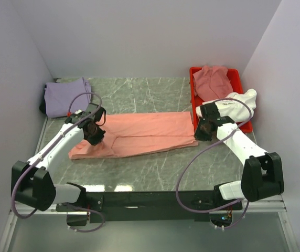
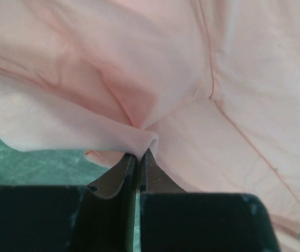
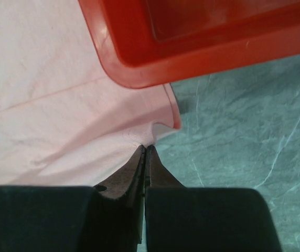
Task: Fold and stack the t-shirts
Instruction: Fold the tshirt
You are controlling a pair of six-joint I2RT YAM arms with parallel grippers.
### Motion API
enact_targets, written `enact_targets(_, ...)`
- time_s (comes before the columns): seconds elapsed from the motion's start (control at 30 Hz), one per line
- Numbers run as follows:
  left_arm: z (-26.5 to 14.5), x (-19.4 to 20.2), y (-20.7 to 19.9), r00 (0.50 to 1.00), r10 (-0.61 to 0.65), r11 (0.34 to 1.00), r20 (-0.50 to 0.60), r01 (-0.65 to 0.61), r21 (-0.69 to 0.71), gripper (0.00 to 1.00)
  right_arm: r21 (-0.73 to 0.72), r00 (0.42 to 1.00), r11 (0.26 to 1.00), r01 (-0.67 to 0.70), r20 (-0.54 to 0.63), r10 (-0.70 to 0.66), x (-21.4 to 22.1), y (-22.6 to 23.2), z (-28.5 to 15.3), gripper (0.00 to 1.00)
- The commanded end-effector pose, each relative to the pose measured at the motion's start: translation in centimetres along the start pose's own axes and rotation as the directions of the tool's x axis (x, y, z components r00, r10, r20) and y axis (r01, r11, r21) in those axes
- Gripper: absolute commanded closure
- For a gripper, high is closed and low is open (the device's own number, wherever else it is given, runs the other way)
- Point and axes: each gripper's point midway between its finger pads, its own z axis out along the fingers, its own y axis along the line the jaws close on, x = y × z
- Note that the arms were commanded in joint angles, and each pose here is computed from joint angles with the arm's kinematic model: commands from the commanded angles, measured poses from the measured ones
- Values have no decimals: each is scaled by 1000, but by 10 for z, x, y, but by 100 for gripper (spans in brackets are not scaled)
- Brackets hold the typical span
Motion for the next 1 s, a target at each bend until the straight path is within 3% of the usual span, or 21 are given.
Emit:
enact_targets(0.0,-2,-18,-16,999,38,999,31,-39,36,99,15,998,1000,-12,65,11,-27,0,-3,100)
enact_targets(0.57,26,-59,-37,995,55,998,84,-54,-17,99,36,996,998,-49,72,46,-52,7,20,100)
enact_targets(0.9,32,-75,-51,991,58,998,118,-60,18,96,89,996,995,-50,76,43,-57,0,27,100)
enact_targets(0.97,40,-73,-53,991,75,997,108,-77,11,95,110,995,992,-57,87,48,-59,-2,29,95)
